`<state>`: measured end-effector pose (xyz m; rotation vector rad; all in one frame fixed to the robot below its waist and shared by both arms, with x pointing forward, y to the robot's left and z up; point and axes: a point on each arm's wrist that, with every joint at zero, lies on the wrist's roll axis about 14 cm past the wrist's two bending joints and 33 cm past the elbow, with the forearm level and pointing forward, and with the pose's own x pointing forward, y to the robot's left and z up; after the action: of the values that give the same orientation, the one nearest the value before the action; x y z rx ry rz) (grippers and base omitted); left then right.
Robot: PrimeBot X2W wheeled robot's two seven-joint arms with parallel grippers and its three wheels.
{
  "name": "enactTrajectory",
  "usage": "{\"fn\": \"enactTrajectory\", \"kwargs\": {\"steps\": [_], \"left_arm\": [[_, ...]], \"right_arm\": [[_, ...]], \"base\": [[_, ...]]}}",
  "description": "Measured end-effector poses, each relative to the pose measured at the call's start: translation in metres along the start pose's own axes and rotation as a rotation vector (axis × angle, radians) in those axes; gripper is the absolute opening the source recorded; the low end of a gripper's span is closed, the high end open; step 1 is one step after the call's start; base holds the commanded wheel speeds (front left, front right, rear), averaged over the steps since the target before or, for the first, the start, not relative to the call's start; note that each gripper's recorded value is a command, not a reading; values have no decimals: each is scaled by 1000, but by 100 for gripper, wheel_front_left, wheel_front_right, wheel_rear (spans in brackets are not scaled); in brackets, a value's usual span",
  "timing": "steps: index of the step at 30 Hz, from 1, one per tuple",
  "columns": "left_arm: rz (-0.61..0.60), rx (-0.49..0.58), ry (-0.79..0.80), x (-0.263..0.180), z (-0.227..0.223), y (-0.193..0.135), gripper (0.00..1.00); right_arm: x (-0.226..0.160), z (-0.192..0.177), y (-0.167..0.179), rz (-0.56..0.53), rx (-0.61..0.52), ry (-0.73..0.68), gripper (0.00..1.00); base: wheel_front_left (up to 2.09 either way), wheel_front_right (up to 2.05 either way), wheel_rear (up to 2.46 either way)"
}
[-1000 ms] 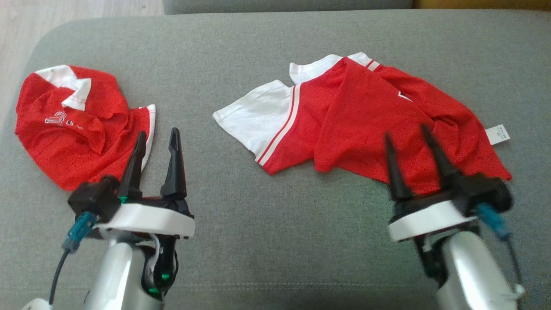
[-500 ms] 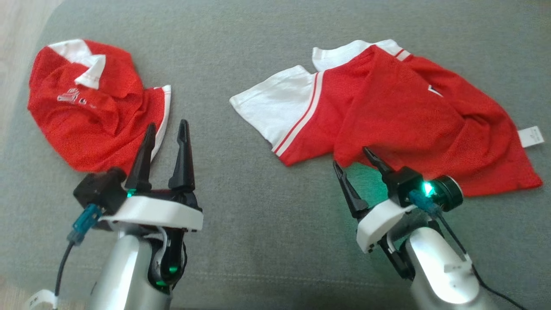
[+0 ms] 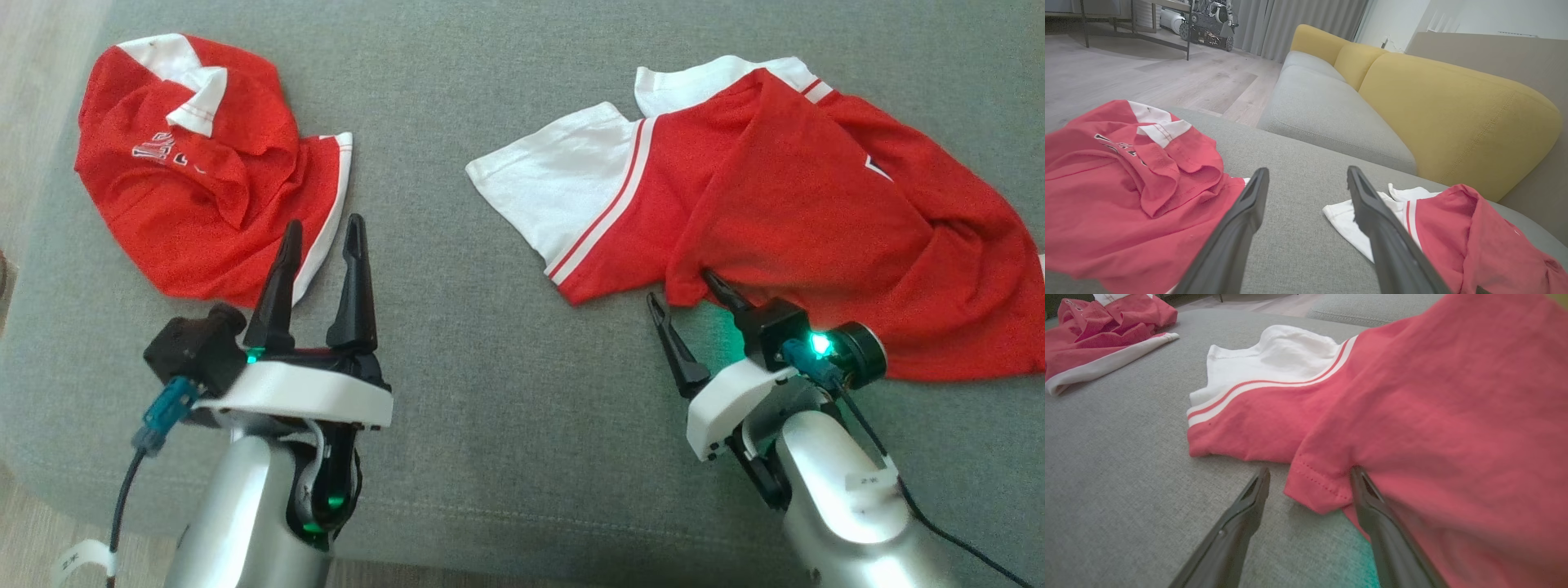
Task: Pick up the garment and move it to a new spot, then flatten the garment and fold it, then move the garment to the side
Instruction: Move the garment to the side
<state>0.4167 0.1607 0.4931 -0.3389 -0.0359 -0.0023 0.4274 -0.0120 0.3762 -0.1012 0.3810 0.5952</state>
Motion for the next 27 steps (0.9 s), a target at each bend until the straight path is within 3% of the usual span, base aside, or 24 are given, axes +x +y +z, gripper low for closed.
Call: {"fn": "enactTrajectory", "kwargs": {"steps": [7, 8, 9, 10, 11, 12, 20, 27], "left_arm": [[-7, 0, 0, 3, -1, -2, 100], [-8, 0, 0, 3, -1, -3, 100], [-10, 0, -1, 4, 0, -4, 100], [-14, 0, -4, 6, 0, -4, 100], [-16, 0, -6, 7, 1, -5, 100], [-19, 0, -6, 8, 1, -6, 100], [-34, -4, -5, 12, 0, -12, 100], [-96, 12, 14, 19, -8, -29, 100]], "right_arm": [[0, -4, -3, -7, 17, 4, 100], [0, -6, -4, -9, 21, 7, 93], [0, -6, -4, -10, 25, 7, 61], [1, -6, -5, -11, 29, 4, 38], [2, -5, -6, -13, 32, 3, 24], [3, -4, -8, -15, 33, 1, 0], [-5, 6, -21, -55, 44, -43, 0], [-45, 12, -60, -194, 36, -83, 0]], "base": [[0, 0, 0], [0, 0, 0], [0, 0, 0], [0, 0, 0], [0, 0, 0], [0, 0, 0], [0, 0, 0], [0, 0, 0]]}}
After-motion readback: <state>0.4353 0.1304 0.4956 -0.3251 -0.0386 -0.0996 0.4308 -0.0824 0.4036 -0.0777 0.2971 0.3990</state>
